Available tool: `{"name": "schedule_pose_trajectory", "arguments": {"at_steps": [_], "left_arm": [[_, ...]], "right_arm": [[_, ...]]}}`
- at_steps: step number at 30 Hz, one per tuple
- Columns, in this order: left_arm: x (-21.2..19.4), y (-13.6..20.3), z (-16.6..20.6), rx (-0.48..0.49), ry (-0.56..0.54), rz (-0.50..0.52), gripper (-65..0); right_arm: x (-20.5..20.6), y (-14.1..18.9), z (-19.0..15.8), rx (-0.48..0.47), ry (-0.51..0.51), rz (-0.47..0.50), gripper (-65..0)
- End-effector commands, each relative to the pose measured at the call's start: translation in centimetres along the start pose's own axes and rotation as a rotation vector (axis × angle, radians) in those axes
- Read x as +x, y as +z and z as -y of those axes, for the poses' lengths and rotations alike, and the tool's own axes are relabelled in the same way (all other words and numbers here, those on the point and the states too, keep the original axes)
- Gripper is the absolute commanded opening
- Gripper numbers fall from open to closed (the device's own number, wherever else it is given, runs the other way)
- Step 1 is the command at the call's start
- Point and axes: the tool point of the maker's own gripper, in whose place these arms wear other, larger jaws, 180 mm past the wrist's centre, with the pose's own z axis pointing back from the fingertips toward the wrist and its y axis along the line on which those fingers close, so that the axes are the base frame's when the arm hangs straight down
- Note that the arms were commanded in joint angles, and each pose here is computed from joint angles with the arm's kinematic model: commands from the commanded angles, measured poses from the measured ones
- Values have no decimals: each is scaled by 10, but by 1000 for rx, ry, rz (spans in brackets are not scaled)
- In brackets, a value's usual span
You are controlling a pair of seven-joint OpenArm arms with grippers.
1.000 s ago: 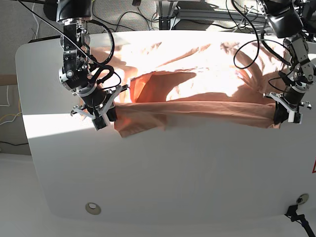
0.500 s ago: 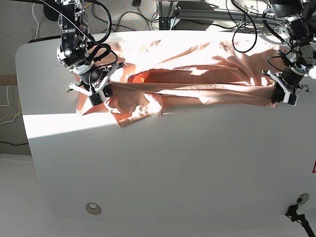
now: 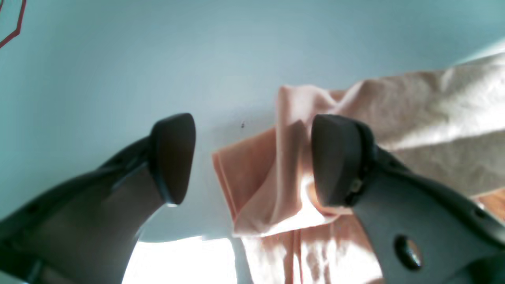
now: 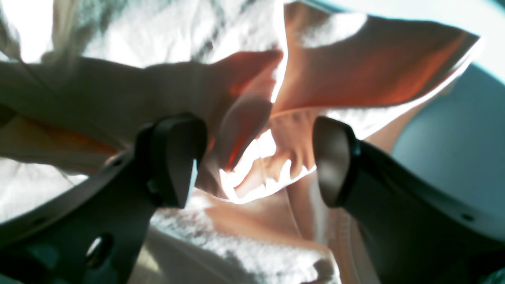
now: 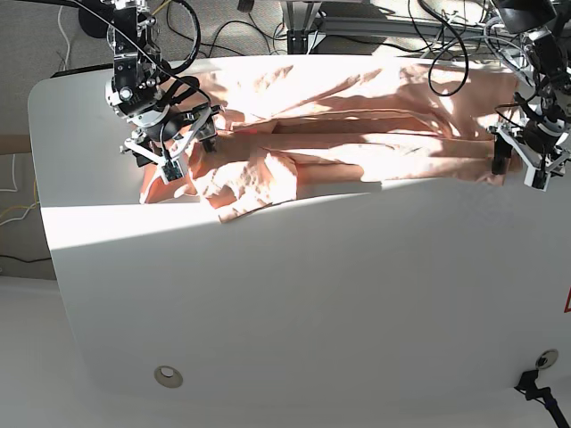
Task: Fold the T-shirt properly
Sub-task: 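Release the hem and press the folded shirt flat with both grippers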
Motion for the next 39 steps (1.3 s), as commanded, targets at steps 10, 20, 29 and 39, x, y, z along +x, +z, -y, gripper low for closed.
{"name": "schedule_pose_trajectory", "arguments": {"at_steps": [10,20,29,39], "left_arm": [[88,22,1,3,-62,144,-218],[28,14,64,-78,-20,1,-650],[-44,5,96,-151,-19,-202,-650],[-20,-43,83,-143,39,-190,-650]], "right_arm": [[94,27,9,-41,10,293,-283],[70,3,-46,90,-77,242,-650],[-8,-24,-59,126,-158,74,-650],[-15,-68,-1,55,-140,59,-650]]}}
